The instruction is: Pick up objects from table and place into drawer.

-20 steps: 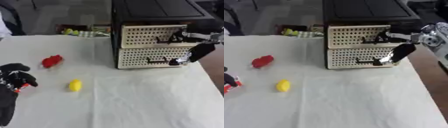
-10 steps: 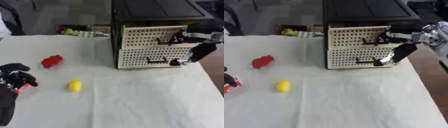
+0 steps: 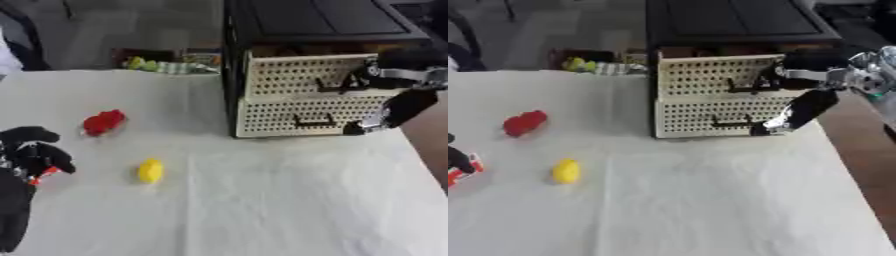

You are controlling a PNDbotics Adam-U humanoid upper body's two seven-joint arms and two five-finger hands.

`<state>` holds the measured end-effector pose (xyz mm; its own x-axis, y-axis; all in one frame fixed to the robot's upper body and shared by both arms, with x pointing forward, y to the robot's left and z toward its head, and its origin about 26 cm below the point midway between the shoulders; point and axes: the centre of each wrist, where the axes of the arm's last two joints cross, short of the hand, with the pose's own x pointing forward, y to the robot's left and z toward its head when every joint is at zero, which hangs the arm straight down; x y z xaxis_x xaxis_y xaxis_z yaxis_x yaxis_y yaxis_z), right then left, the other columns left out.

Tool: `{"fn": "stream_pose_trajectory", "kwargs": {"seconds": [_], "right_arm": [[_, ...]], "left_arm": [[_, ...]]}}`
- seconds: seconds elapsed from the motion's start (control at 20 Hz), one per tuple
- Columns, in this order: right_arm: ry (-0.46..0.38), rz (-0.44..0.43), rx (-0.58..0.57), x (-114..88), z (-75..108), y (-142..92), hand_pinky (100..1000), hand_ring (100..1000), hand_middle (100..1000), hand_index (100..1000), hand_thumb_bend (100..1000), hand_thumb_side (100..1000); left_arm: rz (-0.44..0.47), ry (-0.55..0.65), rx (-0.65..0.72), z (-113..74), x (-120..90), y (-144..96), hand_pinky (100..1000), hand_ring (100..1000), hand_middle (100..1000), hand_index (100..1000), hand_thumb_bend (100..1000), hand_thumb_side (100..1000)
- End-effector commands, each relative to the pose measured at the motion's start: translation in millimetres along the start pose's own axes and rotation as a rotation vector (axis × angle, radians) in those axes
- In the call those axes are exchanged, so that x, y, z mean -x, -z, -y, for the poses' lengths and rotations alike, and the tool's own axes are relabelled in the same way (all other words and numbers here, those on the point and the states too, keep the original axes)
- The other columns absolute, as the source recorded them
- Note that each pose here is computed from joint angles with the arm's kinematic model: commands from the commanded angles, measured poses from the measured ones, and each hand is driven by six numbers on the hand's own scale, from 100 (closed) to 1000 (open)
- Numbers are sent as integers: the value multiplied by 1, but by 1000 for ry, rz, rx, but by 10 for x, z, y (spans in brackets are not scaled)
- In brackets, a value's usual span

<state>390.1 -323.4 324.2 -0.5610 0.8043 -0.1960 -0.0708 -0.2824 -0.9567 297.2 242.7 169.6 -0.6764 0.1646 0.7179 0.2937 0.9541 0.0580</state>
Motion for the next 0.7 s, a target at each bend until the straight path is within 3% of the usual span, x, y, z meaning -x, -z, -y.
{"fn": "stream_pose_trajectory", "kwargs": {"seconds": [0.05, 0.7], "right_arm": [[-20, -20, 2, 31, 81, -148, 100, 100, 100, 781, 603, 758], [18, 18, 7, -103, 29, -308, 100, 104, 100, 782, 613, 759]], "left_arm": [[18, 9, 7, 1, -50, 28, 485, 526, 596, 703, 164, 993], [12, 6, 4, 1, -47, 22, 486, 526, 596, 702, 165, 994]]}}
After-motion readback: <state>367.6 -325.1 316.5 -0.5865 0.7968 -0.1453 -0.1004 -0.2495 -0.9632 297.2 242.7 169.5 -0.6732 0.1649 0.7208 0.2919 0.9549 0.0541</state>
